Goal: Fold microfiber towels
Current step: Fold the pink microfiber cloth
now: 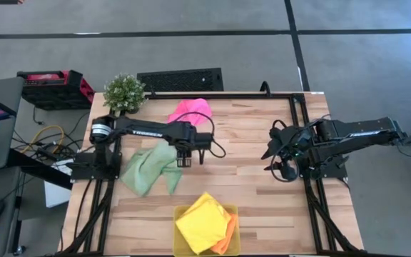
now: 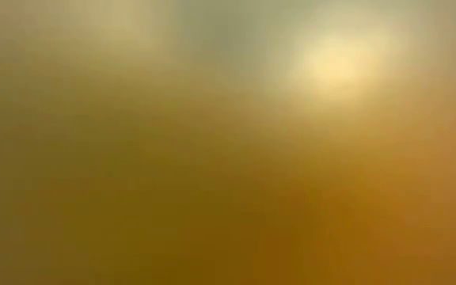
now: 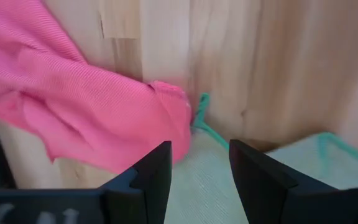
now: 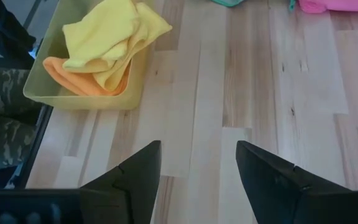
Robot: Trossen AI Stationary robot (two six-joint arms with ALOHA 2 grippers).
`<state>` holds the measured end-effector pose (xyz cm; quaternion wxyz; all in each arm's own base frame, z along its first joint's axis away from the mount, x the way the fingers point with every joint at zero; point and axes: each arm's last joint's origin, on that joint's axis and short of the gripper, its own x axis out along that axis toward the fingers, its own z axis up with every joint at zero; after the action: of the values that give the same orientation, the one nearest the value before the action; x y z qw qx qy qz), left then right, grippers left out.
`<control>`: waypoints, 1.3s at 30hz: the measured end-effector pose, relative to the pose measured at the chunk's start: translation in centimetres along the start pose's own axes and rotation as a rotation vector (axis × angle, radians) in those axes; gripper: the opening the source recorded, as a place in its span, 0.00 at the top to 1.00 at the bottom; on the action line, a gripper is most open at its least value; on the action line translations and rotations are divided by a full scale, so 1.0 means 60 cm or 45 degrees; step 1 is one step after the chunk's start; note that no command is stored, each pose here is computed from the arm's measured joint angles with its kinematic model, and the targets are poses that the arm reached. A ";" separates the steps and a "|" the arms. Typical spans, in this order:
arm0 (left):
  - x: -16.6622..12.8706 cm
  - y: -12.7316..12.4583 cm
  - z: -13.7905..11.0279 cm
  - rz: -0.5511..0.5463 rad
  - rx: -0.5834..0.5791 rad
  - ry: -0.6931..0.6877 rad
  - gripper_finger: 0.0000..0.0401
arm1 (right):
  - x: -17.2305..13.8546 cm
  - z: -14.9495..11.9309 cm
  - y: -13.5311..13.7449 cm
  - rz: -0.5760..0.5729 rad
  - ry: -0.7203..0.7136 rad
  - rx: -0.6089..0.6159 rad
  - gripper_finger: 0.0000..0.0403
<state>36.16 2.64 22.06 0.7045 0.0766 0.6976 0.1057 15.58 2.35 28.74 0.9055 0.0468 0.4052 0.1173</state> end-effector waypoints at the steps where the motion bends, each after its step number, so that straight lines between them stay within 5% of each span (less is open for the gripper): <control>1: 0.012 0.004 -0.004 0.000 0.016 -0.012 0.62 | 0.000 0.000 0.000 0.000 -0.001 0.000 0.42; 10: 0.091 0.020 -0.027 0.011 0.096 -0.001 0.62 | 0.000 0.002 0.000 -0.001 -0.018 0.002 0.42; 24: 0.099 0.039 -0.015 0.006 0.024 -0.111 0.63 | 0.000 0.006 -0.004 -0.093 -0.056 -0.003 0.42; 33: 0.099 0.039 -0.015 -0.010 0.022 -0.112 0.96 | -0.001 0.012 -0.003 -0.094 -0.104 -0.010 0.42; 39: 0.086 0.042 -0.011 -0.008 0.017 -0.132 0.99 | 0.004 0.022 -0.003 -0.091 -0.150 -0.020 0.42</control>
<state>35.40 6.39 17.72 0.7395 0.0845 0.6611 0.0945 16.75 2.22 29.38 0.9317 0.0321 0.3517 0.0852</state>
